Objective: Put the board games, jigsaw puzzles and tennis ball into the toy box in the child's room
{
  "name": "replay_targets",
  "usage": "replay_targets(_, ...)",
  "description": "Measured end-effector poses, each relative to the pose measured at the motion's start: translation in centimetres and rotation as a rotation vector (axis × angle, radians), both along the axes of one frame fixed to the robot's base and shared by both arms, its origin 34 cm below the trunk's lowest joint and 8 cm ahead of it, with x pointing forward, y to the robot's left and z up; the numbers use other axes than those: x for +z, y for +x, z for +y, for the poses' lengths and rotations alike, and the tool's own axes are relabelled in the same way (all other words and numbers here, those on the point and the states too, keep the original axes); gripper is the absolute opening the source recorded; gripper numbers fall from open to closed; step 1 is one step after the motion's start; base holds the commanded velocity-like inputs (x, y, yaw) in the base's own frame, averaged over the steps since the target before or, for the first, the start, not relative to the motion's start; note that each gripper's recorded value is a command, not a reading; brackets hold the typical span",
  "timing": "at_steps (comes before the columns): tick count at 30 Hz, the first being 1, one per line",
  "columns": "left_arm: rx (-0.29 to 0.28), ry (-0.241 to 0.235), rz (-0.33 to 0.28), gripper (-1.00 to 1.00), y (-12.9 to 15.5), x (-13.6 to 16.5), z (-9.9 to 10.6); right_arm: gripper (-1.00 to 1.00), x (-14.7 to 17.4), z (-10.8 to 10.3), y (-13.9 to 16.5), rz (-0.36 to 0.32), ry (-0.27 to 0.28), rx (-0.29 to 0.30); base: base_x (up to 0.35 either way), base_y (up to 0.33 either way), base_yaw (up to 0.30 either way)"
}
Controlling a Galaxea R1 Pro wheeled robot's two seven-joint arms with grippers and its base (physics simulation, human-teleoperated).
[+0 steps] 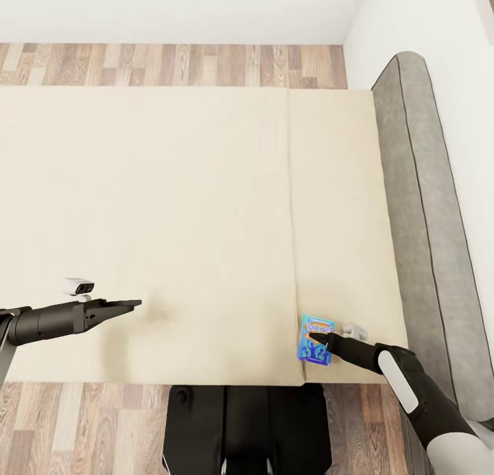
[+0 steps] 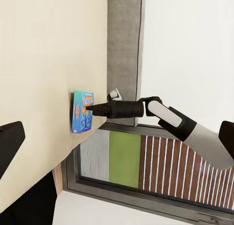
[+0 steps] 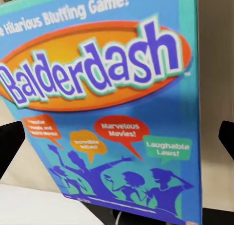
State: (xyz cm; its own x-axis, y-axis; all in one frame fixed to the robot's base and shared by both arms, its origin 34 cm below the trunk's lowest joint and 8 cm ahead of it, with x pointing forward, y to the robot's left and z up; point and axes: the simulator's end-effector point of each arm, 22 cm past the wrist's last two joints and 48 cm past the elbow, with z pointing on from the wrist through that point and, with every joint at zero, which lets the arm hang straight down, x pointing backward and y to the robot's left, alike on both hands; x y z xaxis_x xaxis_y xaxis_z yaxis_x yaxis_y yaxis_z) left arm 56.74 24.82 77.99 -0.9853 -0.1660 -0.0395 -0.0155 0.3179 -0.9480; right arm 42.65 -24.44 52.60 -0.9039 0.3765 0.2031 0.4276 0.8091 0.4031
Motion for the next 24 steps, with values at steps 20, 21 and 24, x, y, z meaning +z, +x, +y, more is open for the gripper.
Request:
replay_targets(20, 0.000, 0.000, 0.020, 1.00, -0.50, -0.88, 0.00, 1.00, -0.64, -0.50, -0.75, 0.014, -0.011, -0.002, 0.000, 0.000, 0.000)
replay_targets(21, 0.000, 0.000, 0.020, 1.00, -0.50, -0.88, 0.00, 1.00, -0.64, -0.50, -0.75, 0.014, -0.012, -0.002, 0.000, 0.000, 0.000)
replay_targets(24, 0.000, 0.000, 0.020, 1.00, -0.49, -0.89, 0.00, 1.00, -0.64, -0.47, -0.77, 0.014, -0.011, -0.001, 0.000, 0.000, 0.000)
